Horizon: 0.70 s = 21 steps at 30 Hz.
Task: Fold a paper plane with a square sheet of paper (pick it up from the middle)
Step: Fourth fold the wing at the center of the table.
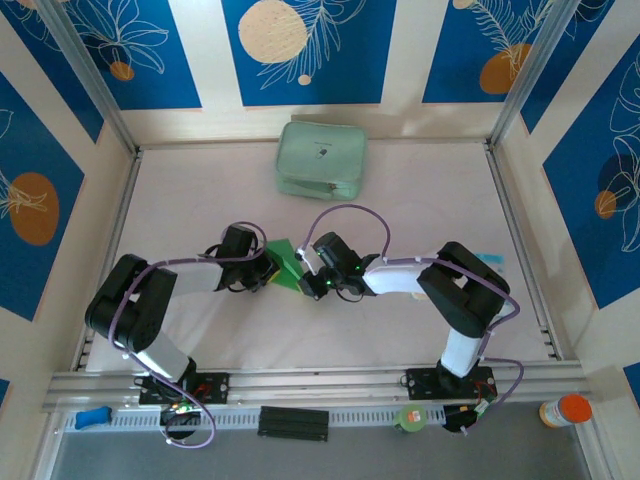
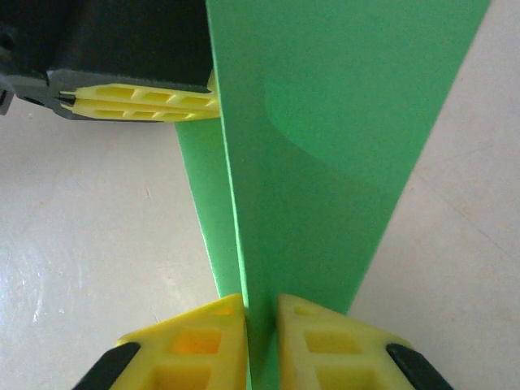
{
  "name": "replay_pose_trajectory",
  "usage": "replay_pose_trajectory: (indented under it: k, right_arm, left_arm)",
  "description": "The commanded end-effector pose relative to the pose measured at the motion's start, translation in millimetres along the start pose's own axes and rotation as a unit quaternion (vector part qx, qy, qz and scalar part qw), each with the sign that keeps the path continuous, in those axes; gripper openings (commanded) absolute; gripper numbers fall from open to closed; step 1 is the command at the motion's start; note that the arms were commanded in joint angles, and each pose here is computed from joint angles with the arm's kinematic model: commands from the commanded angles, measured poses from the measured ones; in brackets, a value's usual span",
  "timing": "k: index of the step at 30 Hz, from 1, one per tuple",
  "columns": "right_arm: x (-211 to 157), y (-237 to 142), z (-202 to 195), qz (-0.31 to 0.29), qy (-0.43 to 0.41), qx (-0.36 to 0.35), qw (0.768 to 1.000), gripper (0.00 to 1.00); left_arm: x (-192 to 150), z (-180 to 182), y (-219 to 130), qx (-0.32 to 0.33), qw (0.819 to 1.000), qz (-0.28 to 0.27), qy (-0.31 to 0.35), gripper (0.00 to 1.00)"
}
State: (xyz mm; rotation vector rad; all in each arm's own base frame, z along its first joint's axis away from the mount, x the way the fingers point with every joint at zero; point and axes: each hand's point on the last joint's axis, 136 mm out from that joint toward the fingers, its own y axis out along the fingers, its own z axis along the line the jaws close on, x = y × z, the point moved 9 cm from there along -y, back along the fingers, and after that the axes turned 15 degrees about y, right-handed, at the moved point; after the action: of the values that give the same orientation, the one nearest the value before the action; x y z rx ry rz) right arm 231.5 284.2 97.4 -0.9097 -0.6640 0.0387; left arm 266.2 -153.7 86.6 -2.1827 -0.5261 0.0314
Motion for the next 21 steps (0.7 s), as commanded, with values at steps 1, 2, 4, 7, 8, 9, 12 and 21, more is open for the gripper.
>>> replay_pose_trajectory:
  k: [1, 2, 4, 7, 8, 9, 12, 21]
  right_arm:
    - [-1.0, 5.6, 3.0, 0.018, 0.007, 0.015, 1.0, 0.13]
    - [-0.5, 6.2, 3.3, 0.019, 0.009, 0.016, 1.0, 0.11]
    - [0.2, 7.0, 3.5, 0.02, 0.013, 0.022, 0.999, 0.1]
    - [0.6, 8.5, 5.1, 0.025, 0.017, 0.032, 0.999, 0.09]
    - [0.8, 9.4, 4.6, 0.027, 0.02, 0.034, 0.999, 0.08]
    - [0.8, 10.1, 4.8, 0.03, 0.022, 0.036, 0.999, 0.08]
    - [0.4, 11.5, 2.9, 0.033, 0.031, 0.036, 0.998, 0.08]
    - [-4.6, 11.1, -9.2, 0.038, 0.077, 0.043, 0.995, 0.07]
  left_arm:
    - [-7.3, 9.8, 3.5, 0.029, 0.999, 0.014, 0.003, 0.12]
    - [-7.5, 9.8, 3.2, 0.029, 0.999, 0.014, 0.003, 0.12]
    - [-7.5, 9.6, 2.5, 0.029, 0.999, 0.014, 0.003, 0.12]
    - [-7.5, 9.0, 1.8, 0.028, 1.0, 0.014, 0.005, 0.12]
    - [-7.7, 9.2, 1.7, 0.028, 0.999, 0.014, 0.004, 0.12]
    - [-7.5, 8.7, 1.4, 0.027, 1.0, 0.013, 0.005, 0.12]
    - [-7.4, 8.4, 0.5, 0.027, 1.0, 0.012, 0.005, 0.12]
    - [-5.4, -0.4, -9.4, 0.011, 1.0, 0.002, 0.016, 0.15]
